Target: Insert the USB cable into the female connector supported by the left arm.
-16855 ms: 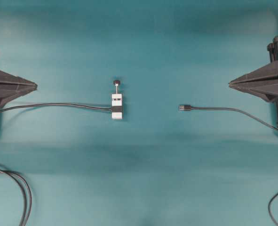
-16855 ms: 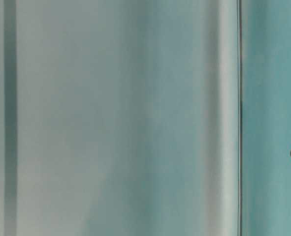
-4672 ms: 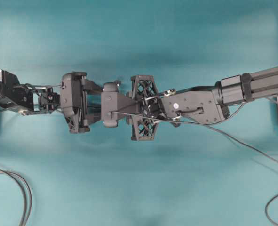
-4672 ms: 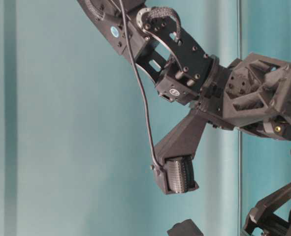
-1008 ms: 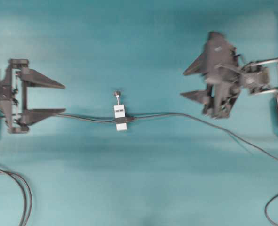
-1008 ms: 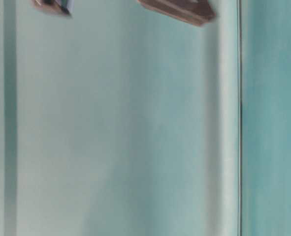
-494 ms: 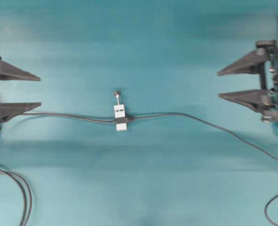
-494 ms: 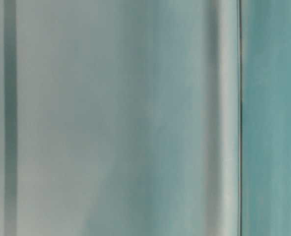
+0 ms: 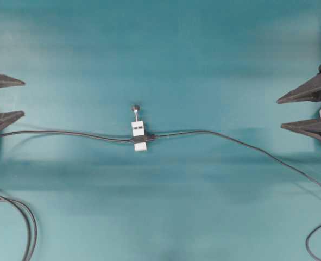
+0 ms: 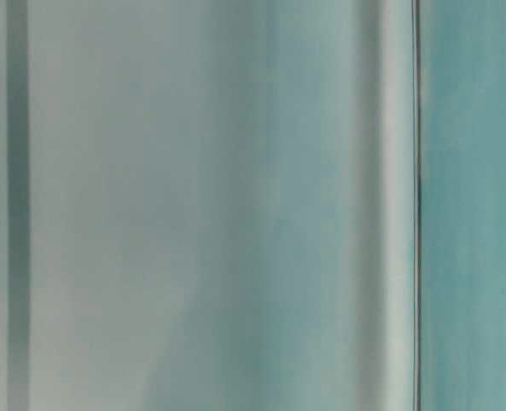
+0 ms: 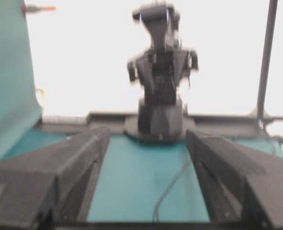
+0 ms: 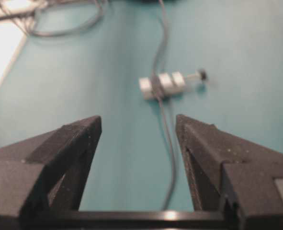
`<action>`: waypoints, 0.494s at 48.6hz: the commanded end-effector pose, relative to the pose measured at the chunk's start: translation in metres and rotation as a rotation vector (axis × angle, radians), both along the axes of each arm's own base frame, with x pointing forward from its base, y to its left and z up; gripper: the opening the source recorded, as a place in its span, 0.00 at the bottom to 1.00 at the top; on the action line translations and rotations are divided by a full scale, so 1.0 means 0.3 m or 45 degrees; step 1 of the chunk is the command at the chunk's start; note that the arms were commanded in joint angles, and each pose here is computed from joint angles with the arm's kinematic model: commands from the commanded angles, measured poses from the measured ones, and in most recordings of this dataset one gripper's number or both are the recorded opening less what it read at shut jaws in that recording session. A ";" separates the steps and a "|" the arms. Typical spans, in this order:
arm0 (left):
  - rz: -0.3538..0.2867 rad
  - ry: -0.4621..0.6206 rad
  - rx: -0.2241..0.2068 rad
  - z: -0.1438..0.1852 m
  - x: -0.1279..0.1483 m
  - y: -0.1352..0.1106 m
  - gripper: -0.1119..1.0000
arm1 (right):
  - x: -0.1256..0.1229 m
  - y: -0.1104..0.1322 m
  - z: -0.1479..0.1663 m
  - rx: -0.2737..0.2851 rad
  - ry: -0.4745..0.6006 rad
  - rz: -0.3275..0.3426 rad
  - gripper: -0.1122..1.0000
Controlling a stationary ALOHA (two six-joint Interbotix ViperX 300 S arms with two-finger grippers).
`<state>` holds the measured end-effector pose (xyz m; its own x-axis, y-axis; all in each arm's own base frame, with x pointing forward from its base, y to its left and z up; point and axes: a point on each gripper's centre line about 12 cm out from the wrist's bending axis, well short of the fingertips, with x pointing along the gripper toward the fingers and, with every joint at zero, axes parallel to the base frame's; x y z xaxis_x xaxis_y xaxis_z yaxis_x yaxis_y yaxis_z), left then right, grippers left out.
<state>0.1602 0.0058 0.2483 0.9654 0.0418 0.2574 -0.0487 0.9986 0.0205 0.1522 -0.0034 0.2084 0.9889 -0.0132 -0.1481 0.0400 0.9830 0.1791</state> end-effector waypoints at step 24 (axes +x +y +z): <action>-0.001 0.457 0.009 -0.166 0.001 0.001 0.79 | -0.012 -0.052 -0.036 -0.009 0.220 -0.159 0.72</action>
